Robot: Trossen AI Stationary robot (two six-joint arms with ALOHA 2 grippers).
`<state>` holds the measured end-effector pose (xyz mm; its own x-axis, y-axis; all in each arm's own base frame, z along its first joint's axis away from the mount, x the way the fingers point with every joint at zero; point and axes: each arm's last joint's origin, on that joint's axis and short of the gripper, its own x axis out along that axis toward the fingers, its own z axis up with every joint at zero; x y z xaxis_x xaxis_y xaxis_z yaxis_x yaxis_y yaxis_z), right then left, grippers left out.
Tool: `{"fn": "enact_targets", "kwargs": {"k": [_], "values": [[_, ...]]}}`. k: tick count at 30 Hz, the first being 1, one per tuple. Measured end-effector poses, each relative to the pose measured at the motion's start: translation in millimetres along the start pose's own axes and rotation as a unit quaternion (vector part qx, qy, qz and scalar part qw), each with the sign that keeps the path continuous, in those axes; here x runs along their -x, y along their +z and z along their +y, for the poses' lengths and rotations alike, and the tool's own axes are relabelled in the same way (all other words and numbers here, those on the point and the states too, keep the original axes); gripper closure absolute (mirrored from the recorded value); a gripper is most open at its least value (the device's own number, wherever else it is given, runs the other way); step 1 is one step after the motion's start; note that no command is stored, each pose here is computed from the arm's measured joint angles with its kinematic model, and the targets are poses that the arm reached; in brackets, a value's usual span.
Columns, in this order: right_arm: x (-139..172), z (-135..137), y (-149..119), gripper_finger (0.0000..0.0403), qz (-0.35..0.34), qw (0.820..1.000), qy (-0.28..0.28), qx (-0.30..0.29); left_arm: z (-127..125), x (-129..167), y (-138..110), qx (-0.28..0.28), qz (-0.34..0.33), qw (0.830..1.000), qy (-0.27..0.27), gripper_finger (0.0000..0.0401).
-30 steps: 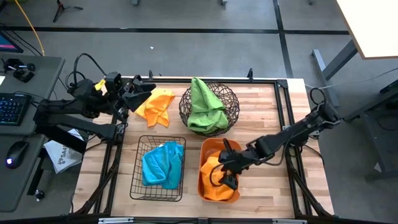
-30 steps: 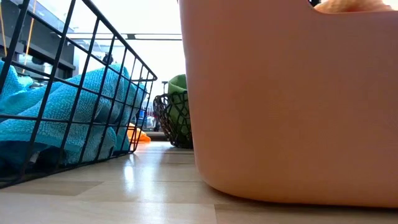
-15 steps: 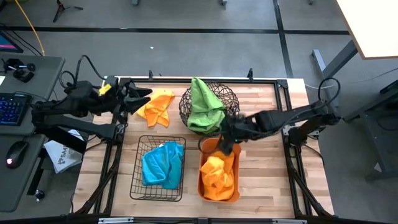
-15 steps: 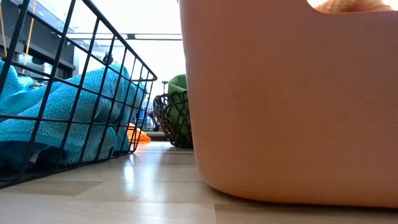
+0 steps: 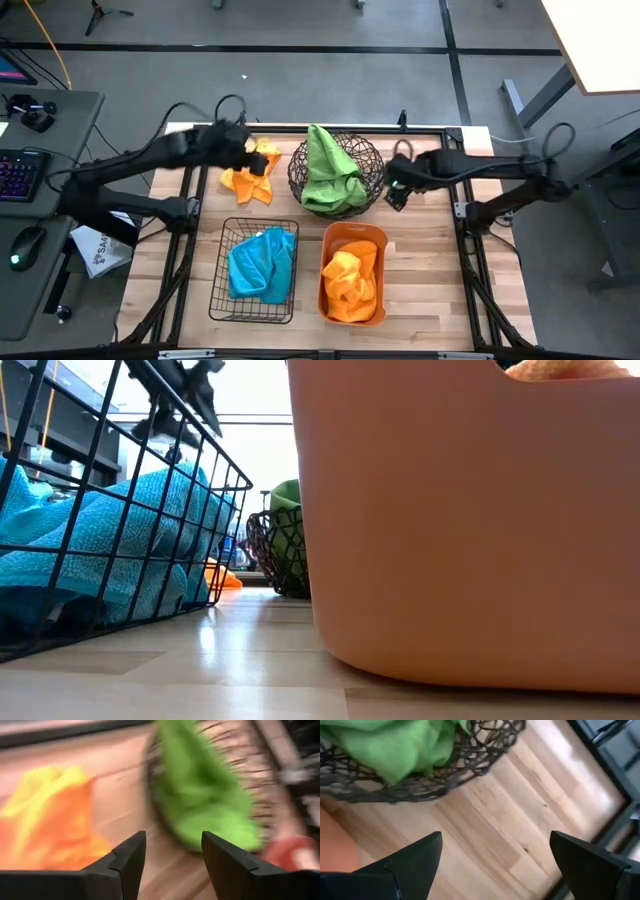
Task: Sort microfiber towel by color & place in baskets
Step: Put the orange microfiber towel into the orange bin
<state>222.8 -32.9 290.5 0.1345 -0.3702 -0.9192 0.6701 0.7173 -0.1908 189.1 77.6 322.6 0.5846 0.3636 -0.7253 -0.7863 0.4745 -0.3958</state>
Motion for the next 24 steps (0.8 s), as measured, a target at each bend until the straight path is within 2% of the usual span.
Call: {"fn": "enact_targets", "kwargs": {"k": [3, 7, 13, 17, 20, 24], "values": [[-20.1, -26.0, -11.6, 0.0037, -0.022, 0.998, 0.047, -0.03, 20.6, -20.2, 19.8, 0.031, 0.054, 0.995, 0.082, 0.022], [-42.7, -47.4, -27.6, 0.0037, -0.048, 0.987, 0.142, -0.066, 49.4, -46.8, 35.9, 0.054, 0.13, 0.974, 0.178, 0.022], [-70.2, -52.2, -43.9, 0.0037, -0.071, 0.956, 0.268, -0.094, 76.4, -83.0, 46.9, 0.078, 0.18, 0.954, 0.226, 0.022], [-82.6, -46.2, -50.4, 0.0037, -0.053, 0.94, 0.324, -0.095, 90.6, -106.0, 51.8, 0.075, 0.199, 0.949, 0.235, 0.022], [-85.4, -43.1, -53.9, 0.0037, -0.037, 0.935, 0.343, -0.087, 99.3, -122.7, 49.8, 0.068, 0.238, 0.941, 0.231, 0.022], [-84.7, -39.7, -55.2, 0.0037, -0.027, 0.932, 0.348, -0.1, 109.1, -140.9, 45.7, 0.052, 0.264, 0.926, 0.267, 0.022]]}}
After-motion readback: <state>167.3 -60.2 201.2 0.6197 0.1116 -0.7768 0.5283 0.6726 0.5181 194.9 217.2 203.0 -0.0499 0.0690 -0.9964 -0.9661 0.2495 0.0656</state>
